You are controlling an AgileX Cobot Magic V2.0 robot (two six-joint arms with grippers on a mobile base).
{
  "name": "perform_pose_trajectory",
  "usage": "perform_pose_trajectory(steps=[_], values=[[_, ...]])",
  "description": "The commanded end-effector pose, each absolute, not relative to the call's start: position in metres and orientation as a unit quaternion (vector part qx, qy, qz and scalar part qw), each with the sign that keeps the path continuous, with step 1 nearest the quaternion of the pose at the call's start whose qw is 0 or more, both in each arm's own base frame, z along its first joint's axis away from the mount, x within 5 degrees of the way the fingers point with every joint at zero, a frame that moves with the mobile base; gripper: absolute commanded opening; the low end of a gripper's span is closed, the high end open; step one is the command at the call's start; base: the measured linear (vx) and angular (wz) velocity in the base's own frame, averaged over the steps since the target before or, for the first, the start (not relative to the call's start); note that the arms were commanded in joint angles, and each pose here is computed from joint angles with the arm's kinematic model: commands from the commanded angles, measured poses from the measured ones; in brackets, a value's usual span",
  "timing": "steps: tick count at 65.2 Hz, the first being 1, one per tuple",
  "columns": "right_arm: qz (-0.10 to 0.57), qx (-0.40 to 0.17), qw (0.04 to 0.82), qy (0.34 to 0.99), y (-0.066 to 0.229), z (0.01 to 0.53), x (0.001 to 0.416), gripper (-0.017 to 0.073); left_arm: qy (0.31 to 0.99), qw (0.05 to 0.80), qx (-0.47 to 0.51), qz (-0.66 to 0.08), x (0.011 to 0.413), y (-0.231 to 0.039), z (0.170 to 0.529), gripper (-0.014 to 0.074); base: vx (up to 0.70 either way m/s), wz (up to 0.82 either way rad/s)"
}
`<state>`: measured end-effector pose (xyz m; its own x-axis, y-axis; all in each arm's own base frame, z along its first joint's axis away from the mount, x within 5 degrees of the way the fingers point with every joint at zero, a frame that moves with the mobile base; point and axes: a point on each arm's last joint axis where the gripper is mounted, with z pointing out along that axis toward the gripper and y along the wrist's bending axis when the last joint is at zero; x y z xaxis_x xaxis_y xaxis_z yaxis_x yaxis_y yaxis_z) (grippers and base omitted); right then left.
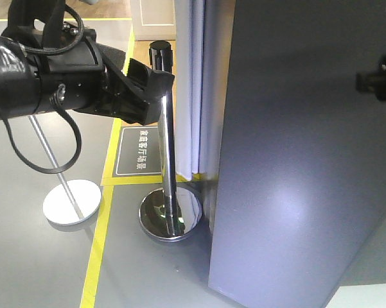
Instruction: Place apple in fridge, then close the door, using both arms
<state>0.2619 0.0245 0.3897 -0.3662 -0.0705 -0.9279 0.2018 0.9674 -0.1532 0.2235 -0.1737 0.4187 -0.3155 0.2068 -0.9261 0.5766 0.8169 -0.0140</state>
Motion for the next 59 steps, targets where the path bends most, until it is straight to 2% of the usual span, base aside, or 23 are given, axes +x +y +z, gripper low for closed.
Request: perform_pose_trajectory(steps=[1, 9, 30, 59], values=[[-0.106, 0.041, 0.599, 0.793, 0.015, 0.410, 0.274, 0.0505, 0.760, 0.574, 0.235, -0.195, 0.219, -0.170, 0.440, 0.0514, 0.00, 0.00], [-0.078, 0.051, 0.610, 0.787, -0.001, 0.409, 0.289, 0.0505, 0.760, 0.574, 0.235, -0.195, 0.219, -0.170, 0.440, 0.0514, 0.00, 0.00], [-0.074, 0.058, 0.593, 0.800, -0.034, 0.399, 0.338, 0.0505, 0.760, 0.574, 0.235, -0.195, 0.219, -0.170, 0.440, 0.0514, 0.00, 0.00], [-0.050, 0.034, 0.589, 0.806, -0.034, 0.400, 0.431, 0.0505, 0.760, 0.574, 0.235, -0.195, 0.219, -0.170, 0.440, 0.0514, 0.00, 0.00]])
